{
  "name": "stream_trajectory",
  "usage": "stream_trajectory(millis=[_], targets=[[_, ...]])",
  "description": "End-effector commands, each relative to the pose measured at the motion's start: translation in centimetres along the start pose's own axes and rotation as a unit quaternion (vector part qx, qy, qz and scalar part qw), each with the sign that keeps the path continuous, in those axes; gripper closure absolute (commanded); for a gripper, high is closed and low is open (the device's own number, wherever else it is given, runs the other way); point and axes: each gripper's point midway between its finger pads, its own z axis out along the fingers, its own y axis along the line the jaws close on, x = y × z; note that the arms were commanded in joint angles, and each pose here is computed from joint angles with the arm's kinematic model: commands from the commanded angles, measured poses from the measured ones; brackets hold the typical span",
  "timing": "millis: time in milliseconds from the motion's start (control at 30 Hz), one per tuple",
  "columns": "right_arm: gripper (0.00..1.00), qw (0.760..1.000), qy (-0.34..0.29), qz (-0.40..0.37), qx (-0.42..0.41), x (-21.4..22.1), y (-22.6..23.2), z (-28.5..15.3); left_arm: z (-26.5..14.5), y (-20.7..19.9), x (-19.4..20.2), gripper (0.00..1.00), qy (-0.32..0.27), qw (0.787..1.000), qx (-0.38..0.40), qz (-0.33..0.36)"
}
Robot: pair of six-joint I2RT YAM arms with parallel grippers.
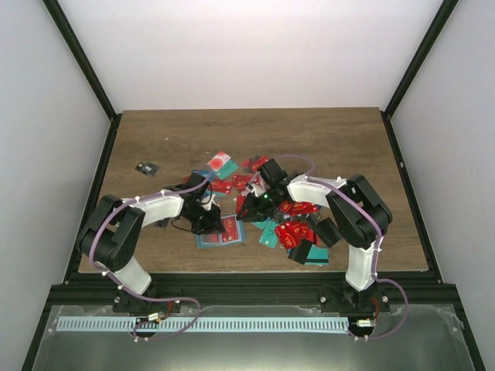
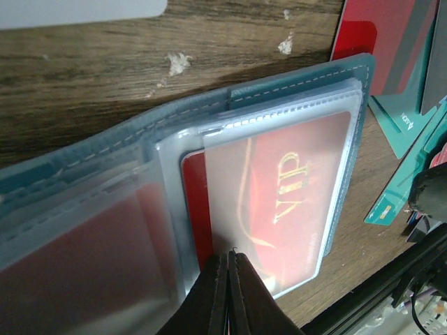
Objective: Put the credit cards into the card holder
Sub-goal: Insert the credit card into the card holder.
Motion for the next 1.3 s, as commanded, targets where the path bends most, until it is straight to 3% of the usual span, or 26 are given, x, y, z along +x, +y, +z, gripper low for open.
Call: stream_trajectory(millis=[0,600,1267], targets=[[0.74,1.0,0.003,-0.004,-0.031,-0.1,0.9,-0.1,0.8,1.1,-0.1,0.96,-0.004,1.0,-0.028,0.008],[0.65,0.999,0.014,0.001,-0.033,-0.1,0.1,0.8,-2.7,-1.5,-0.9,0.96,-0.046,0.998,-0.019,0.024],[0.64,0.999,0.022,0.0,-0.039,0.2,0.0,1.1,0.7,2.4,0.3,0.96,-0.014,0.997,-0.077,0.005]])
